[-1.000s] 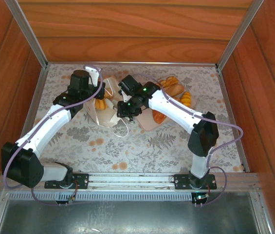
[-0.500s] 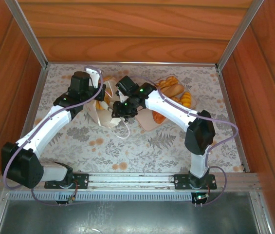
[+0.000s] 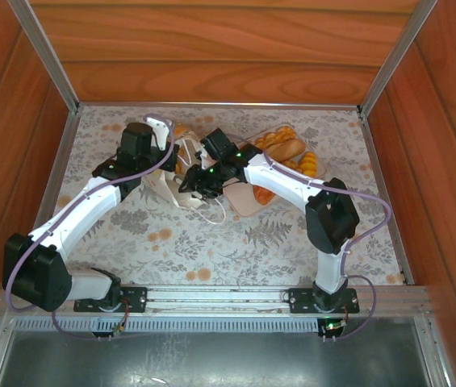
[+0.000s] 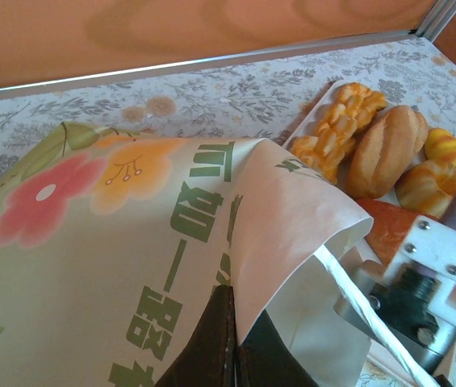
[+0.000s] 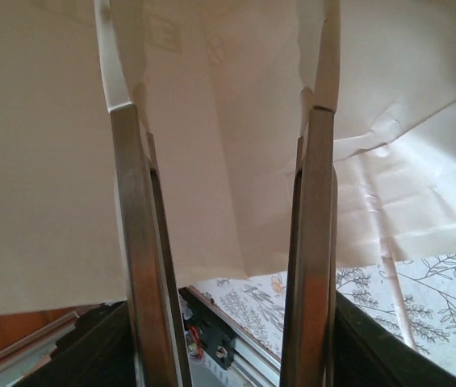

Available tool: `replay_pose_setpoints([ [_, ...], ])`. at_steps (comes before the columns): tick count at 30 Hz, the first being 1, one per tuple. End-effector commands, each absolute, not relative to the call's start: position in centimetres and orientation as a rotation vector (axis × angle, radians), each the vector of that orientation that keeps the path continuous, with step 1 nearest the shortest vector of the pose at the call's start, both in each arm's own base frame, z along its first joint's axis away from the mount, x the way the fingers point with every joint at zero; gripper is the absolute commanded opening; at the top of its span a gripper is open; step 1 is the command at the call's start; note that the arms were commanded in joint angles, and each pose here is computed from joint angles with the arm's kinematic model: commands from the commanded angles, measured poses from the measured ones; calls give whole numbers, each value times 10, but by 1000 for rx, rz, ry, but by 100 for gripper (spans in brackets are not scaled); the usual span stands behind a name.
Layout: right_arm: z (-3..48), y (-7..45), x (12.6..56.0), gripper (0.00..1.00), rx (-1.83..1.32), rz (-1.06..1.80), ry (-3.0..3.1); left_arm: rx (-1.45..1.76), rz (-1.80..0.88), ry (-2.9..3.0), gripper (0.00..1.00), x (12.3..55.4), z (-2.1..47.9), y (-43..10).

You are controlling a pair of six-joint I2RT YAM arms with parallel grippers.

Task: Take the fake bread out of the paper bag

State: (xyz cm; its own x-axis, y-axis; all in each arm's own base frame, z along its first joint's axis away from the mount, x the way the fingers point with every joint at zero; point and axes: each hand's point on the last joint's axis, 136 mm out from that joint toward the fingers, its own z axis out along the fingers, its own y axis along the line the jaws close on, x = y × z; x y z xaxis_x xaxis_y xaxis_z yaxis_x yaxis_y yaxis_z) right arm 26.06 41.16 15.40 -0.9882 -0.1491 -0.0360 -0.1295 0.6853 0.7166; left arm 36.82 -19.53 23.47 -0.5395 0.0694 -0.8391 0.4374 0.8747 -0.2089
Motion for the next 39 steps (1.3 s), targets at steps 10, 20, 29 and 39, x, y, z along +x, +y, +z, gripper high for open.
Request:
replay_pose_setpoints([
  [10, 147, 408, 270, 53, 130, -1224, -2826, 391, -524, 2074, 0, 369, 239, -205],
  [20, 144, 397, 265, 53, 98, -1166, -2843, 397, -512, 2068, 0, 369, 241, -204],
  [29, 143, 400, 279, 53, 76, -1187, -2849, 408, -526, 2072, 0, 364, 238, -205],
  [39, 134, 405, 287, 52, 96, -1151, -2865, 428, -540, 2066, 0, 365, 241, -208],
])
